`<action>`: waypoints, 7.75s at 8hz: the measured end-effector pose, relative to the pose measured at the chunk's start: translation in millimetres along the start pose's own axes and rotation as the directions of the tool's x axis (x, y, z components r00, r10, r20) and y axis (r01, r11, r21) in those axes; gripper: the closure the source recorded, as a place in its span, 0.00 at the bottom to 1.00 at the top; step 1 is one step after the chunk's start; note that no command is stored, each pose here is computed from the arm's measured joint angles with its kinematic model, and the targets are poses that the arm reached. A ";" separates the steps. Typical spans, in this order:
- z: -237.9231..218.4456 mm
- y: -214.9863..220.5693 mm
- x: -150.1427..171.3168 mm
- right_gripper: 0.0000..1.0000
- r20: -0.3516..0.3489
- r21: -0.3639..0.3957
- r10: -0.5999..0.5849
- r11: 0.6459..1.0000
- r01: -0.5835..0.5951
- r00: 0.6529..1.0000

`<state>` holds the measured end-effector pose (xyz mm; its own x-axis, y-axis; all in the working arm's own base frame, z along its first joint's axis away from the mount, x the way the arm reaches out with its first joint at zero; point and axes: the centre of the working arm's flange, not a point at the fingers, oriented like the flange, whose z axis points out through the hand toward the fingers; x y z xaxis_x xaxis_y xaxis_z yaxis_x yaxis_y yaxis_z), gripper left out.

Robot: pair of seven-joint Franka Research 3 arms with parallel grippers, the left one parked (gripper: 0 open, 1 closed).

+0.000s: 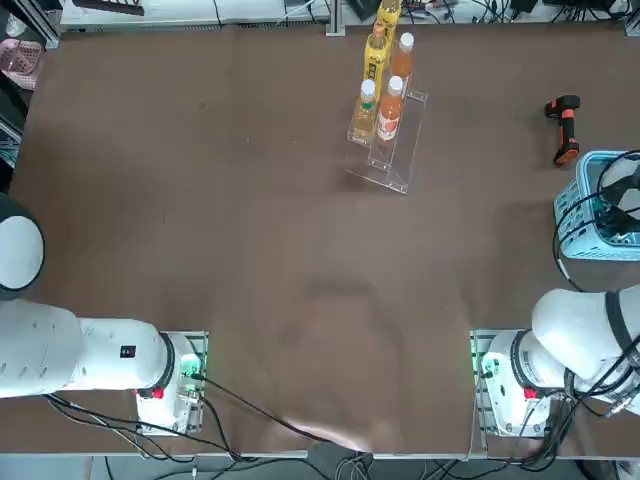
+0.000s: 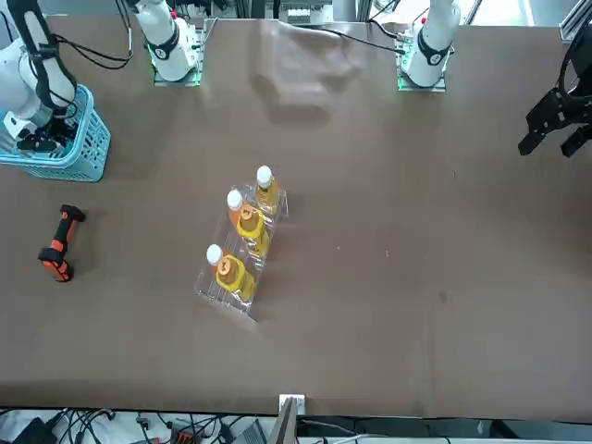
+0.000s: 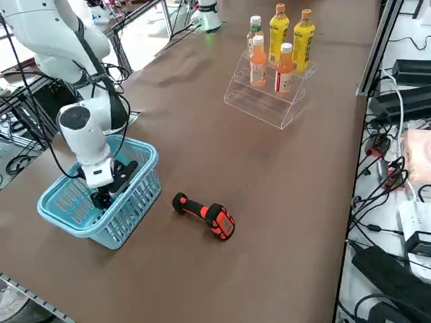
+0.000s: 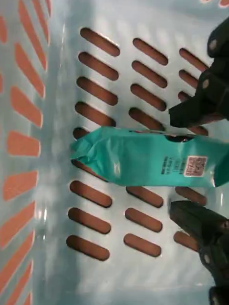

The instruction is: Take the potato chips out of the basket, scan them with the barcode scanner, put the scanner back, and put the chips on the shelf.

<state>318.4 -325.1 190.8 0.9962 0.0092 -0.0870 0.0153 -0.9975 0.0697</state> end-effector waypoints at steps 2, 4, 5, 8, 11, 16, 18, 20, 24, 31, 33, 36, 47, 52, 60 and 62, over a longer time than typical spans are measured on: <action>1.4 0.0 -0.5 0.36 0.002 0.001 -0.001 1.000 0.001 1.000; 1.1 0.3 -0.3 0.55 0.001 0.000 -0.002 1.000 0.002 1.000; 0.8 0.5 -0.1 0.60 0.000 0.000 -0.003 1.000 0.003 1.000; -1.6 0.9 1.0 0.70 -0.004 -0.003 -0.007 1.000 0.007 1.000; -12.2 -0.9 6.0 0.70 -0.013 -0.007 -0.018 1.000 0.018 1.000; -58.8 -5.4 3.6 0.69 0.015 0.029 -0.025 0.999 0.025 1.000; -74.8 -6.5 -1.3 0.69 0.035 0.049 -0.023 0.999 0.021 0.999; -95.9 -6.2 -5.8 0.69 0.044 0.061 -0.019 0.998 0.016 0.999; -150.4 -10.0 -3.1 0.69 0.058 0.076 -0.044 0.996 0.040 0.997; -281.5 -94.0 104.5 0.67 0.019 -0.001 -0.257 0.966 0.257 0.966; -275.3 -157.6 137.4 0.67 0.020 -0.016 -0.270 0.963 0.271 0.963; -250.6 -251.3 176.0 0.67 0.005 -0.016 -0.216 0.976 0.216 0.976; -150.1 -525.4 215.2 0.67 0.020 0.106 0.264 0.958 -0.265 0.964; -120.9 -558.0 222.3 0.67 -0.020 0.101 0.278 0.956 -0.274 0.961; -106.4 -407.8 257.9 0.67 -0.026 0.089 0.058 0.994 -0.056 0.998; -98.3 -373.8 257.7 0.65 -0.016 0.090 0.021 0.996 -0.019 1.000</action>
<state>577.9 57.1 240.0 0.9975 -0.0101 -0.0695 -0.0114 -0.9998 -0.0181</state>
